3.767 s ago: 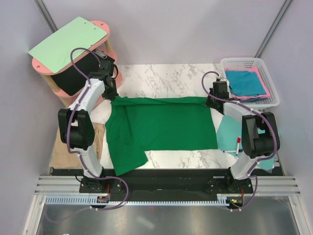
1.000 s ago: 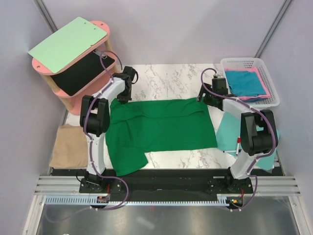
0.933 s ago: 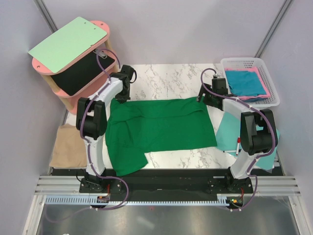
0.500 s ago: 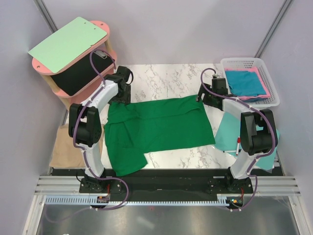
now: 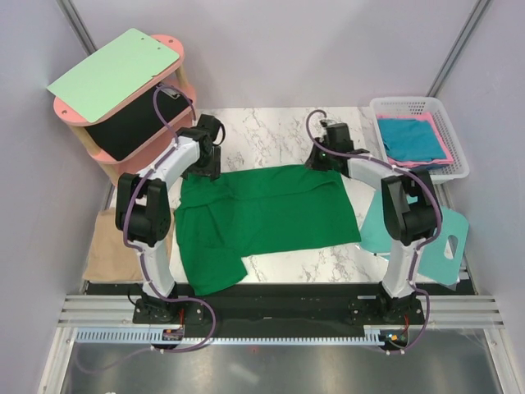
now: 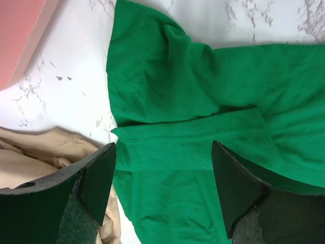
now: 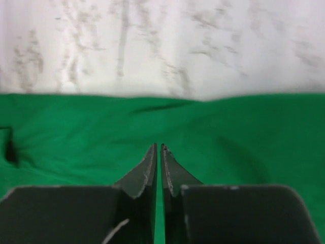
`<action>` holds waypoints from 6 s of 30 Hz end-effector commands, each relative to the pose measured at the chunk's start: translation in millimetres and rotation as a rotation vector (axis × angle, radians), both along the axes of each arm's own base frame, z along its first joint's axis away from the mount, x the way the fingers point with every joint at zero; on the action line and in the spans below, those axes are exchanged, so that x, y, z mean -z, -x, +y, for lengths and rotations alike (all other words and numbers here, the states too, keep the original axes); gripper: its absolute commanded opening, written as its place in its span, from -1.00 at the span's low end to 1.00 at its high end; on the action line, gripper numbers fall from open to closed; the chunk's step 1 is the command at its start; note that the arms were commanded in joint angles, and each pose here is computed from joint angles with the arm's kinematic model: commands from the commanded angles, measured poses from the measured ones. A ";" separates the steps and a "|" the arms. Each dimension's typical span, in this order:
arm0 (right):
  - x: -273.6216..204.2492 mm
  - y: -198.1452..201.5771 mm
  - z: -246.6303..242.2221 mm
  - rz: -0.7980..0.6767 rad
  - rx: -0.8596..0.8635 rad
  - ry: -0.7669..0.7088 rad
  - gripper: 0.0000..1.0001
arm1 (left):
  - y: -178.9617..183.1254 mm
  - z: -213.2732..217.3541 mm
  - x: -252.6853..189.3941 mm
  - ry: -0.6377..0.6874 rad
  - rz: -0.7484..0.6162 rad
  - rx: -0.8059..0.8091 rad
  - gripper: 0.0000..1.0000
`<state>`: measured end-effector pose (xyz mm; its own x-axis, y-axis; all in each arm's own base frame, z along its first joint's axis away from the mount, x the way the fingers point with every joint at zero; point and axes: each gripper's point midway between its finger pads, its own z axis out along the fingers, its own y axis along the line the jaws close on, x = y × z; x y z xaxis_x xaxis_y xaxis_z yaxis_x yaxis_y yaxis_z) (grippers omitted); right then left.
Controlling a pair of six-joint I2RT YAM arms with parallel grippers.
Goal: Fold and stack the t-shirts
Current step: Fold the flattened tshirt in 1/3 of the way
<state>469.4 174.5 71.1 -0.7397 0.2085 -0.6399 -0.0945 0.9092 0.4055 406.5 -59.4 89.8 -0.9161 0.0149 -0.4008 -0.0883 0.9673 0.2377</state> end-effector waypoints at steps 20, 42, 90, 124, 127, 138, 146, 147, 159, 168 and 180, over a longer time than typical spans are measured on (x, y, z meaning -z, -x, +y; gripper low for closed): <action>69.9 -33.7 48.1 0.132 -0.033 0.150 -0.90 | -0.7 -24.9 4.3 0.104 -0.052 -0.006 0.65; 78.6 -30.7 22.8 0.174 -0.011 0.144 -0.88 | -21.8 -72.4 60.1 0.139 0.021 0.032 -0.96; 95.2 -26.6 -32.0 0.231 0.107 0.187 -0.85 | -48.4 -47.6 32.5 0.036 -0.057 -0.019 -0.96; 98.2 -29.7 -45.2 0.251 0.137 0.155 -0.85 | -79.6 -85.9 16.3 0.029 -0.159 0.060 -0.96; 98.2 -29.5 -44.3 0.250 0.134 0.155 -0.85 | -76.5 -92.3 16.6 0.032 -0.153 0.083 -0.96; 99.1 -29.7 -44.8 0.252 0.134 0.154 -0.85 | -50.0 -119.5 20.9 0.123 -0.119 0.152 -0.96; 98.4 -30.4 -44.0 0.250 0.133 0.150 -0.85 | -7.4 -114.8 8.0 0.154 -0.095 0.160 -0.96; 98.7 -30.7 -44.0 0.250 0.133 0.150 -0.85 | -3.4 -115.4 4.0 0.169 -0.096 0.165 -0.96; 97.7 -30.6 -43.9 0.249 0.135 0.149 -0.84 | 54.7 -124.8 46.8 0.216 0.028 0.186 -0.96; 97.8 -29.8 -44.1 0.251 0.133 0.146 -0.84 | 2.5 -133.4 -37.3 0.249 -0.205 0.205 -0.96; 98.4 -29.7 -43.4 0.251 0.129 0.148 -0.83 | -57.1 -131.5 -25.5 0.295 -0.184 0.175 0.47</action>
<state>536.4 157.3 22.5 -0.7624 0.2515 -0.5962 0.0244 0.9319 0.3620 451.6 -193.4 125.5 -0.8037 0.0205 -0.5947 0.0612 0.9970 -0.0483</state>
